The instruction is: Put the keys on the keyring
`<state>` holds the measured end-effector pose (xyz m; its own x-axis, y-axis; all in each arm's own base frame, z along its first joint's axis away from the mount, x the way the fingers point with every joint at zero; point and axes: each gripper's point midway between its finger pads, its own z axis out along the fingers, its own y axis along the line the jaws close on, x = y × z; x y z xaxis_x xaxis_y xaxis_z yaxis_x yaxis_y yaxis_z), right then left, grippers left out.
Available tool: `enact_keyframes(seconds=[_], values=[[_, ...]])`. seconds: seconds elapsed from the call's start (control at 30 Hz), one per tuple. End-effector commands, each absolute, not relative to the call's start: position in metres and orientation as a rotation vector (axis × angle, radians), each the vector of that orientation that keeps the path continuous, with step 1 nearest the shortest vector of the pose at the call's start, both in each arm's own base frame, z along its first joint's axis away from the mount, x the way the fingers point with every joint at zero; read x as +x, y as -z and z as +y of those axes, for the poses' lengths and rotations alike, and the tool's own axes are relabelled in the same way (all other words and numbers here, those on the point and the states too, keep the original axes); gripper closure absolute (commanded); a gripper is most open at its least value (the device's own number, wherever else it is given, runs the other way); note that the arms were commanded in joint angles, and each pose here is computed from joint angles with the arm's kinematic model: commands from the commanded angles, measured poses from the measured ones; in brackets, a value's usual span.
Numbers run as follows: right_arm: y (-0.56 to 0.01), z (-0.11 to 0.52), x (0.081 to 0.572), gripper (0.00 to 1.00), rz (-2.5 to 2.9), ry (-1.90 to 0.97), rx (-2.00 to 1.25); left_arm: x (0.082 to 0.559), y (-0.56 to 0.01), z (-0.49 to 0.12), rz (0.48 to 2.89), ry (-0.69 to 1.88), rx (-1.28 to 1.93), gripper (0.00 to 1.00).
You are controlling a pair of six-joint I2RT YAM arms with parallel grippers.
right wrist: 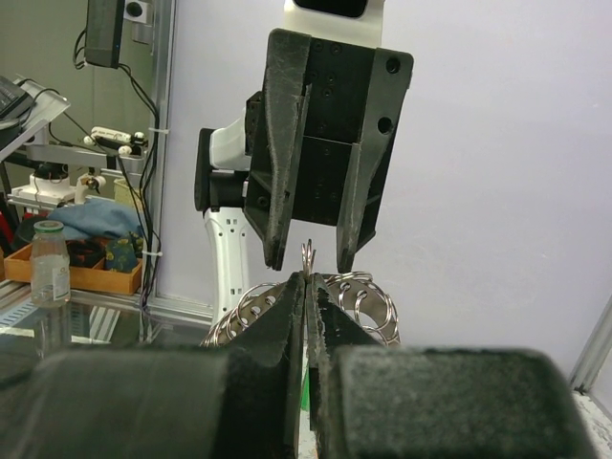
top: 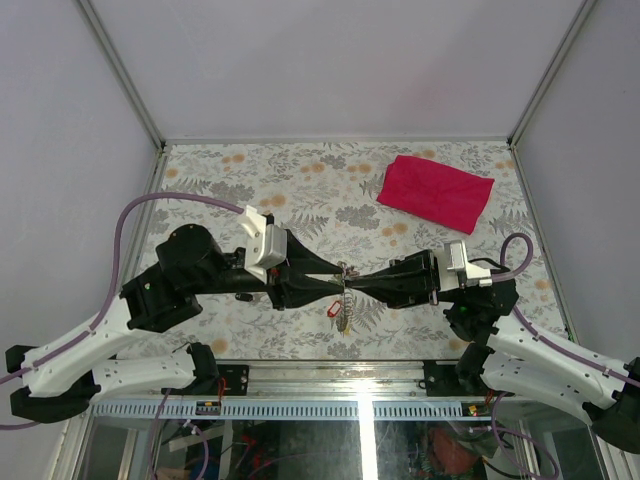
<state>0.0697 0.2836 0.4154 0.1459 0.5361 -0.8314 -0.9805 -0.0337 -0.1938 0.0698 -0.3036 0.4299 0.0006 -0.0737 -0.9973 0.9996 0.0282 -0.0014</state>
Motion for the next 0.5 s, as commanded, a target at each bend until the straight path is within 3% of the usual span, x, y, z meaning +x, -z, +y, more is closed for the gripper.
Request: enact_keyframes(seconds=[0.0, 0.27, 0.47], values=[[-0.4499, 0.2705, 0.0574, 1.0, 0.487, -1.342, -0.898, 0.0687, -0.445, -0.3066, 1.107, 1.242, 1.105, 0.7], [-0.4519, 0.2692, 0.056, 1.0, 0.476, -1.344, -0.898, 0.0688, -0.4409, -0.3104, 1.119, 1.248, 1.119, 0.75], [-0.4528, 0.2681, 0.0556, 1.0, 0.476, -1.343, -0.895, 0.0683, -0.439, -0.3127, 1.125, 1.255, 1.13, 0.9]])
